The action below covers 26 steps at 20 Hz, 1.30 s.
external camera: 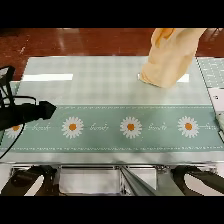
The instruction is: Fold the shirts.
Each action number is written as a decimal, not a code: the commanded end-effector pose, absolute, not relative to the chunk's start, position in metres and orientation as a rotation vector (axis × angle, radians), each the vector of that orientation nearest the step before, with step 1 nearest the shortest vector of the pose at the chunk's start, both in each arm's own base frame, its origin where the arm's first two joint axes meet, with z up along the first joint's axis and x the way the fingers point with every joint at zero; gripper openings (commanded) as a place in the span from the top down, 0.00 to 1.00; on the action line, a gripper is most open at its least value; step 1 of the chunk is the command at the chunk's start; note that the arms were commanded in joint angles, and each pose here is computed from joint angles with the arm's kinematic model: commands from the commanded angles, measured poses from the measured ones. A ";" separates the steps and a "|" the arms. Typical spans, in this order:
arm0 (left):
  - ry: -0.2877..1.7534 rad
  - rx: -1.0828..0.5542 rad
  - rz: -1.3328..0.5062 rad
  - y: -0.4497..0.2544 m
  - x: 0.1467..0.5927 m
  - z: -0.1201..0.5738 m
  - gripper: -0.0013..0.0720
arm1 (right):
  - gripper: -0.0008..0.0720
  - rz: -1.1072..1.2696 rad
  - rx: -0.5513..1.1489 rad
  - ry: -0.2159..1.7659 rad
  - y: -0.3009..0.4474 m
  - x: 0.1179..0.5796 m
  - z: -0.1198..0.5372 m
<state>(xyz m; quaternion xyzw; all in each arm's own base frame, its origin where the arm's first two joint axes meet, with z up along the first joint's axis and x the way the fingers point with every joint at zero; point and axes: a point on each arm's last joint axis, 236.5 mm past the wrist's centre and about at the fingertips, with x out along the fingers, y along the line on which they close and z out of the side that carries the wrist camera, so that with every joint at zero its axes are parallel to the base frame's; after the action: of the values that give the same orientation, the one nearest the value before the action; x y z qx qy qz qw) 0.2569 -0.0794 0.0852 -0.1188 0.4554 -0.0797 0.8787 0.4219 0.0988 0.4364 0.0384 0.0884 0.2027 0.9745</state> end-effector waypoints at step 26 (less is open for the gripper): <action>0.951 -0.484 -0.010 -0.043 0.250 0.048 0.30 | 0.43 0.941 0.214 1.280 0.390 0.345 0.027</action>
<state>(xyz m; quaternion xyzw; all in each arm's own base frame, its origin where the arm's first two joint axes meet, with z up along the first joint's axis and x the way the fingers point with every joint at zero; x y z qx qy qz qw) 0.2591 -0.0240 0.0607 -0.2020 0.4290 0.0225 0.8801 0.3230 0.4186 0.0342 0.0739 0.5570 0.4362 0.7029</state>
